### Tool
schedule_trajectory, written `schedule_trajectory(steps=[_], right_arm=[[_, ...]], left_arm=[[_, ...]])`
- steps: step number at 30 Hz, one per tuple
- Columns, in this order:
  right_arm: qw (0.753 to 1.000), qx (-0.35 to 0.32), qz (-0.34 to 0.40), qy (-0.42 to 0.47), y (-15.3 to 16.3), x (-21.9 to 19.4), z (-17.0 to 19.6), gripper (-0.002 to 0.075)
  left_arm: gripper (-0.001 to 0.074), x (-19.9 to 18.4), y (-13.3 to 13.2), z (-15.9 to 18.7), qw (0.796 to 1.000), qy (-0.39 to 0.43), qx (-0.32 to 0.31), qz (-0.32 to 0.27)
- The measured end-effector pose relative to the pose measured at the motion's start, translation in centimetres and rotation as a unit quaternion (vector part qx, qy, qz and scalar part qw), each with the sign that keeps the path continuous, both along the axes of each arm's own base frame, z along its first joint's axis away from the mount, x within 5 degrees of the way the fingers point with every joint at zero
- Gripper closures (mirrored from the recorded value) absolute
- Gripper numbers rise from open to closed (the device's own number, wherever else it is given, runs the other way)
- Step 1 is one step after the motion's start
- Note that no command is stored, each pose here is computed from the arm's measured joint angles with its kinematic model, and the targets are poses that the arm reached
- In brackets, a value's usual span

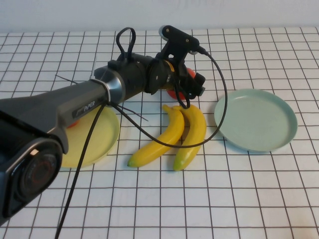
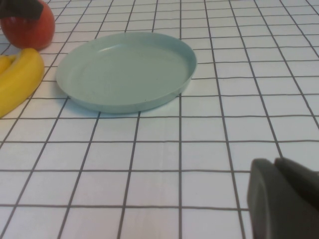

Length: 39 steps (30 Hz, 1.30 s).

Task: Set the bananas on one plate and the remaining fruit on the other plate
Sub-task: Put one type of fruit in the left plate

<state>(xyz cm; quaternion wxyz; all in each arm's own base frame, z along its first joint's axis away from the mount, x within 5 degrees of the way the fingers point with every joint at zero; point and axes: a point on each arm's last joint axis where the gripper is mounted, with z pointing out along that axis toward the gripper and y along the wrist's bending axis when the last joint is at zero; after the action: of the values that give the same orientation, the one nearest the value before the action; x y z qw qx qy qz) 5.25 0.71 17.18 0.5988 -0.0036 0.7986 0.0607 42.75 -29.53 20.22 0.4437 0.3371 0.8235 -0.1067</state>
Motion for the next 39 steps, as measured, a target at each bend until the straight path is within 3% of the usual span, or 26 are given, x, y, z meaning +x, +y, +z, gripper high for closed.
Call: schedule_trajectory(steps=[10,12,15,16,29,39], right_arm=[[1.0,0.0,0.0,0.0,0.0,0.0,0.0,0.0741],[1.0,0.0,0.0,0.0,0.0,0.0,0.0,0.0741],[1.0,0.0,0.0,0.0,0.0,0.0,0.0,0.0741],[1.0,0.0,0.0,0.0,0.0,0.0,0.0,0.0741],[1.0,0.0,0.0,0.0,0.0,0.0,0.0,0.0741],[1.0,0.0,0.0,0.0,0.0,0.0,0.0,0.0741]], left_arm=[[0.0074,0.6,1.3,-0.3,1.0,0.024,0.009,0.017],[0.0125,0.7,1.6,-0.3,0.999,0.031,0.009,0.022],[0.026,0.8,1.7,-0.3,0.999,0.036,0.002,0.03],[0.027,0.7,1.7,-0.3,0.999,0.039,-0.002,0.032],[0.0248,0.3,1.6,0.4,0.998,0.049,-0.012,0.032],[0.0244,-2.1,2.8,7.7,1.0,0.015,-0.007,0.007]])
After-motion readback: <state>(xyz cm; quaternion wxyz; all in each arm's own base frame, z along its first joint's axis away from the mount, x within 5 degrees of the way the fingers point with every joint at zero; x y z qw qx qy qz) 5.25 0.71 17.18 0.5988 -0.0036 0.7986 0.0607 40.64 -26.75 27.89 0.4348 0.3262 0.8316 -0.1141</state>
